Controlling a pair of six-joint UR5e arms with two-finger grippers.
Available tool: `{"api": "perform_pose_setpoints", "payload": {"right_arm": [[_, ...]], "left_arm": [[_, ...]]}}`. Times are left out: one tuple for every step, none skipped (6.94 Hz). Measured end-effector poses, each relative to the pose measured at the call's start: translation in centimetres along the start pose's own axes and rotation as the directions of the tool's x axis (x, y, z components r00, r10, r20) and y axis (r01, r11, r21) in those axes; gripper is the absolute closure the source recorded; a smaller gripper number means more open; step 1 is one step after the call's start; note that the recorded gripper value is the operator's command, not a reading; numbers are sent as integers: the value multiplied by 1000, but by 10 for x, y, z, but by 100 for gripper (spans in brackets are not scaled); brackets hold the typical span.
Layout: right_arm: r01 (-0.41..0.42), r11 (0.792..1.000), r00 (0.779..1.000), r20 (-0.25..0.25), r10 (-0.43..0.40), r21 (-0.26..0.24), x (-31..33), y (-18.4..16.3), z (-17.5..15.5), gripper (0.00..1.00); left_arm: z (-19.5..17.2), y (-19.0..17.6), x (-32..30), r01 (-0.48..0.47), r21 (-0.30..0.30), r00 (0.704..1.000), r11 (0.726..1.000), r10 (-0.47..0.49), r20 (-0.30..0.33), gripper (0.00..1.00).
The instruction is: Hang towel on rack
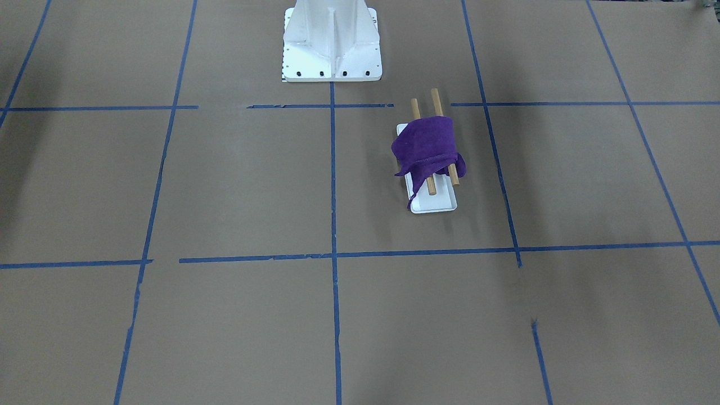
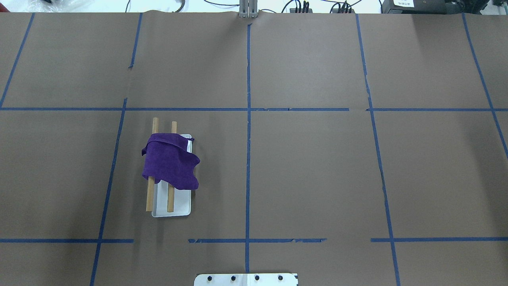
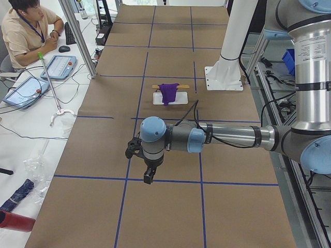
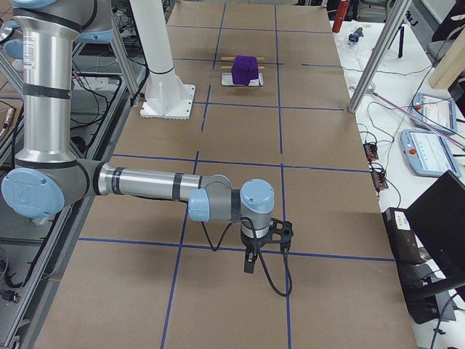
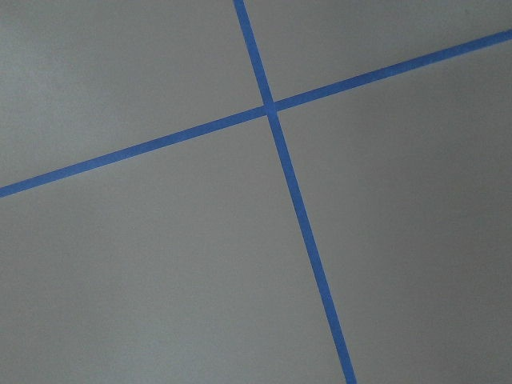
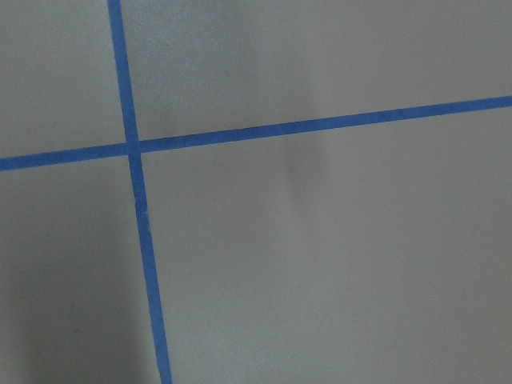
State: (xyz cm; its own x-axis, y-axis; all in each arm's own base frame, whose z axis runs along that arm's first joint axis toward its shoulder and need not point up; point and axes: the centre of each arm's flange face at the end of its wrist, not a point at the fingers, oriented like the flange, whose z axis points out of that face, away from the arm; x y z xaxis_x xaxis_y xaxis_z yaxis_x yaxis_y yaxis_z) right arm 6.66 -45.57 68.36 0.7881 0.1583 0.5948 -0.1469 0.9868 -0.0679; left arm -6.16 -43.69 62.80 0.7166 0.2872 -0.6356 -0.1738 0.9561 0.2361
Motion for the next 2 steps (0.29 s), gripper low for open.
{"api": "perform_pose_setpoints", "payload": {"right_arm": [[0, 1000, 1000, 27, 0, -6, -2, 1, 0, 0], [-1, 1000, 999, 44, 1, -11, -3, 2, 1, 0]], "left_arm": [[0, 0, 0, -1, 1, 1000, 1000, 1, -1, 0], [-1, -1, 1, -2, 3, 1000, 1000, 2, -2, 0]]}}
